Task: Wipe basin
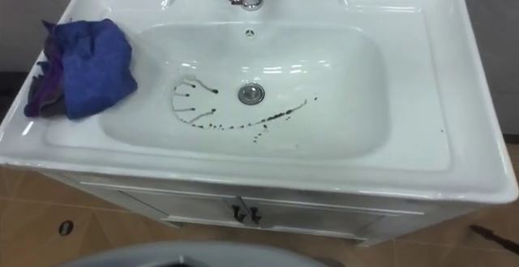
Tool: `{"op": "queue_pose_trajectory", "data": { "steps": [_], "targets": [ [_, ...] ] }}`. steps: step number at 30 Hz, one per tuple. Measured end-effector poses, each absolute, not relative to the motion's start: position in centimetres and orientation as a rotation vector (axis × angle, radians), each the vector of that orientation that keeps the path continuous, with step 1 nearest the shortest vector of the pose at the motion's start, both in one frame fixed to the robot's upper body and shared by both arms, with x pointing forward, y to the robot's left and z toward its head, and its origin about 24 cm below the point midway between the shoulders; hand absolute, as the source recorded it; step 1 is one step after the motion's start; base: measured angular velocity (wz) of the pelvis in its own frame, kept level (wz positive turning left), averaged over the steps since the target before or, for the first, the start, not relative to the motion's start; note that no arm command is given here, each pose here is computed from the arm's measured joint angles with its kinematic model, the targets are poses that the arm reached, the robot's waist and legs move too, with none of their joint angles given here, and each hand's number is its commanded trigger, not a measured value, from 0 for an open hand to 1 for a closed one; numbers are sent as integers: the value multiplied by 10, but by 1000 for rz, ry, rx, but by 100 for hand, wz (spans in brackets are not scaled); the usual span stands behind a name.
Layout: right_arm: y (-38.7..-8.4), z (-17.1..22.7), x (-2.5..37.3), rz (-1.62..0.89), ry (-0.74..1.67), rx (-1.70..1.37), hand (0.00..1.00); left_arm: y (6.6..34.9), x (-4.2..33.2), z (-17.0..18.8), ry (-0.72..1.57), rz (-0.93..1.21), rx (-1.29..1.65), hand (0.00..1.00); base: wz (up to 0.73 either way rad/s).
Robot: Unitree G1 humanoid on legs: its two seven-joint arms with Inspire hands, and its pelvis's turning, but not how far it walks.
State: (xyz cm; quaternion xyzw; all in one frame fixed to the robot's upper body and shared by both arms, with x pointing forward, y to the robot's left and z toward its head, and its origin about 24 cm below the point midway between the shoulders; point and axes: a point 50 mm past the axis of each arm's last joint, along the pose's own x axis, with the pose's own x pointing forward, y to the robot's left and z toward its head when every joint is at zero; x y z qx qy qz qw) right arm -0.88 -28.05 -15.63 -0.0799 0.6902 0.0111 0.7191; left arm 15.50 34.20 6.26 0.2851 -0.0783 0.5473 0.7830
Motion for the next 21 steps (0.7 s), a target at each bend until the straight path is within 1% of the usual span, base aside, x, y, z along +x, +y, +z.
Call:
{"op": "queue_pose_trajectory", "data": {
  "steps": [11,17,21],
  "targets": [
    [-277,-158,-8,65,1555,-143,0,313,173,38,-77,938,603,0,-10],
    [-277,-158,4,72,1524,-157,0,309,175,33,-54,902,599,0,-4],
    [-277,-158,5,62,1521,-165,0,304,177,29,-37,866,598,0,-2]
  ]
}}
